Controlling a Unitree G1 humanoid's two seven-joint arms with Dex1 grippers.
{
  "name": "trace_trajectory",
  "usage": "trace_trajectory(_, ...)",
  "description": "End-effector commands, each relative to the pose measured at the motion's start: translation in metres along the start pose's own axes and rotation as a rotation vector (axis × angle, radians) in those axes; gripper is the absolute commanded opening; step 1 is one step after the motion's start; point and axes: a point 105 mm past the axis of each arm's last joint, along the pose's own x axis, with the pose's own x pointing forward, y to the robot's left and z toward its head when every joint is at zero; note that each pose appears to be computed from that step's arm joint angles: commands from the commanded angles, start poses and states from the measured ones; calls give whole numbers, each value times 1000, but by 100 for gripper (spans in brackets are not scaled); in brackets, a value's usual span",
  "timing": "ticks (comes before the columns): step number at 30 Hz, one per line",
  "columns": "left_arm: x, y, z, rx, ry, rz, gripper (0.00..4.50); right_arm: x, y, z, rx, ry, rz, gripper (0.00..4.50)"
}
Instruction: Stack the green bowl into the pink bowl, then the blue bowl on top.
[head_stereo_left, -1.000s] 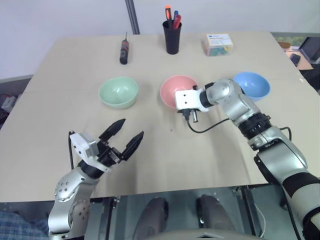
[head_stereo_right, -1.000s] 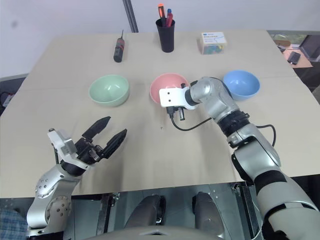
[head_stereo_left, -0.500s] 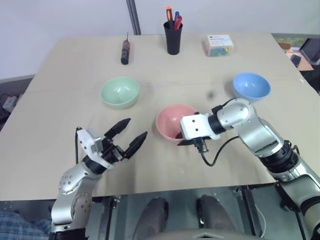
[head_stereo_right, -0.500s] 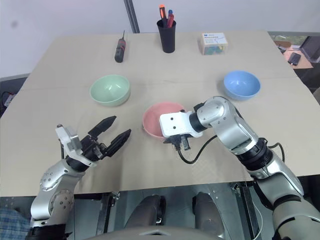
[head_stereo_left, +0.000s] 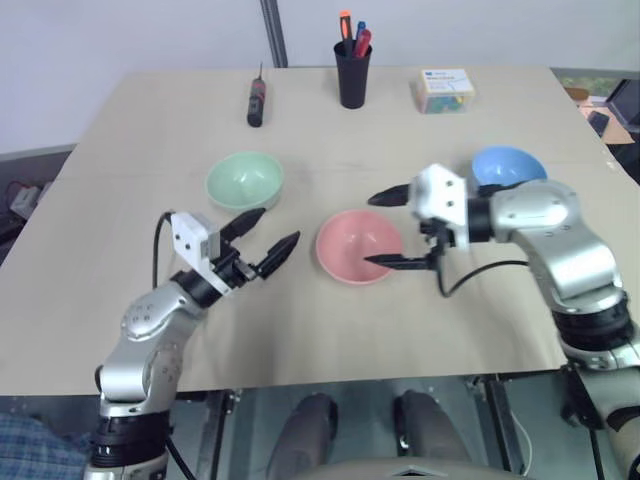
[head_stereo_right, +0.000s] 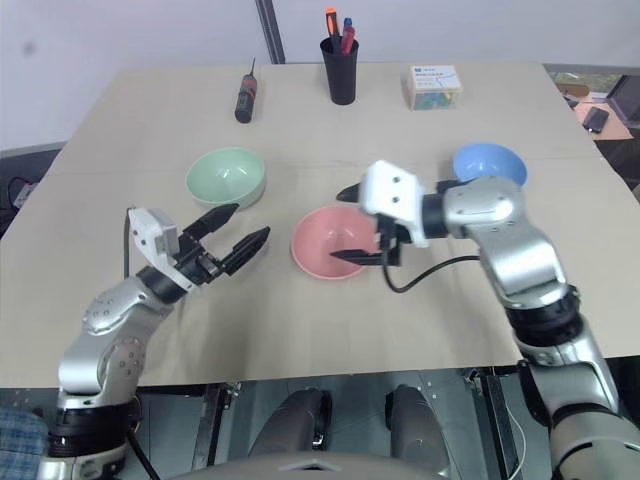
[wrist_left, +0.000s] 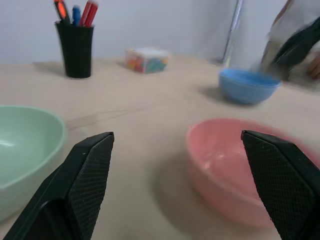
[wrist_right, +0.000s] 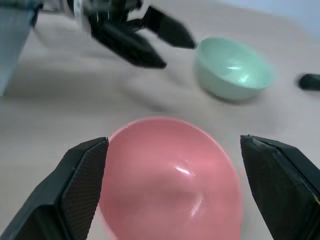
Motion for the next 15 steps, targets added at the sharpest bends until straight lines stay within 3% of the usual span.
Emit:
trace_trajectory(1,5,31,5,101,139,77,432,-30,5,23,29,-111,-69,442)
trace_trajectory(6,15,56,-2,219,246,109,432,-55,10,26,67,-213,-166,442)
trace_trajectory(15,32,73,-16,283,325,52,432,-94,11,-3,99,-92,-302,442)
